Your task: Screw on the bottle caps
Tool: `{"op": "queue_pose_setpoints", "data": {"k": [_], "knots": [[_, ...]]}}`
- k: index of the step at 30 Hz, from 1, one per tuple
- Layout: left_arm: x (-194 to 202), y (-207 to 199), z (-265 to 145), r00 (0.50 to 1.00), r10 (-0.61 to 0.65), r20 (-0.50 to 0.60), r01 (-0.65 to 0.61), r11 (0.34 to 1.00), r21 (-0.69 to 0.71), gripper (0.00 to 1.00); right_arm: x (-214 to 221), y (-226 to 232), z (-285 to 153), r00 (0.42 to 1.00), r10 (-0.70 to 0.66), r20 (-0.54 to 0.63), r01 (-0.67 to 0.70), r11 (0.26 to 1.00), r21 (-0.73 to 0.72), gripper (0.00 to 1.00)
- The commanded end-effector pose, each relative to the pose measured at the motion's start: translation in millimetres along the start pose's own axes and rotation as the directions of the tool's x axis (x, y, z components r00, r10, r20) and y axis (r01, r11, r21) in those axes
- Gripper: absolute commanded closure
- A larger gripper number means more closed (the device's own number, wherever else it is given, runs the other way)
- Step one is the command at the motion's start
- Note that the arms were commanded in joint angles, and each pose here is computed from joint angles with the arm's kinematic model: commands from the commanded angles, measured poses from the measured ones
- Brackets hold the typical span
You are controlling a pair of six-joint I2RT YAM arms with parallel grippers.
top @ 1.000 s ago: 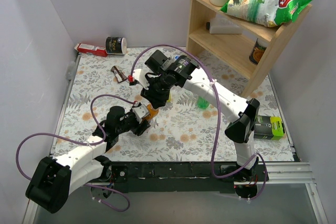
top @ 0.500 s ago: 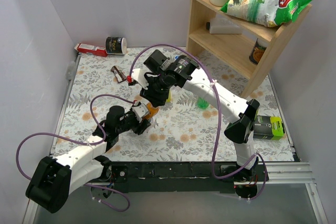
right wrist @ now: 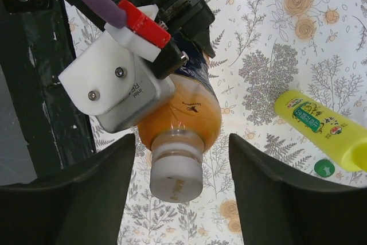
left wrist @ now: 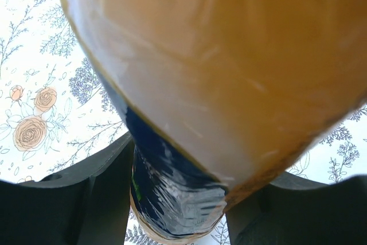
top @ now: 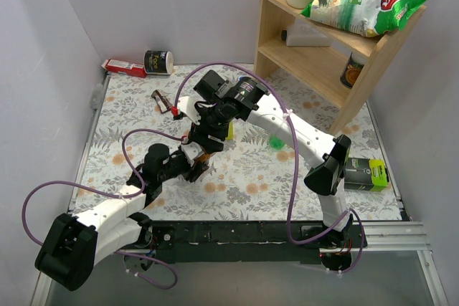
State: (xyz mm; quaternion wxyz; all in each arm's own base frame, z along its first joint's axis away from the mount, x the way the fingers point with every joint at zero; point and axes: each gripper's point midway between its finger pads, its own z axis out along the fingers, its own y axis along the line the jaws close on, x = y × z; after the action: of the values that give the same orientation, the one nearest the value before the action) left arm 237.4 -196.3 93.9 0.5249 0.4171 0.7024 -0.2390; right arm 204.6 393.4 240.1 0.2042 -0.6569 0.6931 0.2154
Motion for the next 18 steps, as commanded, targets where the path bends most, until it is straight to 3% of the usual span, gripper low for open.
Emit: {"op": "queue_pose_setpoints", "data": {"k": [1, 4, 8, 9, 11, 18], "knots": [[-21, -1, 1, 0.998, 0.023, 0.064, -0.024, 1.000, 0.021, 1.00, -18, 1, -14, 0.997, -0.033, 0.072, 0.032, 0.999, 0.010, 0.22], [-20, -5, 2, 0.998, 0.003, 0.062, -0.006, 0.999, 0.038, 1.00, -29, 10, -21, 0.990, -0.061, 0.124, 0.065, 0.997, -0.027, 0.10], [-18, -17, 1, 0.998, -0.027, 0.055, 0.021, 0.995, 0.103, 1.00, -54, 29, -62, 0.940, -0.158, 0.304, 0.187, 0.980, -0.067, 0.07], [-20, -23, 0, 0.997, -0.036, 0.063, 0.027, 0.991, 0.132, 1.00, -45, 32, -58, 0.940, -0.158, 0.304, 0.193, 0.977, -0.091, 0.07], [-23, -29, -1, 0.996, -0.059, 0.067, 0.047, 0.986, 0.161, 1.00, -52, 32, -84, 0.899, -0.209, 0.384, 0.235, 0.972, -0.020, 0.07], [-37, -49, -3, 0.991, -0.094, 0.096, 0.062, 0.955, 0.290, 1.00, -24, 12, -94, 0.901, -0.235, 0.365, 0.220, 0.972, 0.084, 0.07]]}}
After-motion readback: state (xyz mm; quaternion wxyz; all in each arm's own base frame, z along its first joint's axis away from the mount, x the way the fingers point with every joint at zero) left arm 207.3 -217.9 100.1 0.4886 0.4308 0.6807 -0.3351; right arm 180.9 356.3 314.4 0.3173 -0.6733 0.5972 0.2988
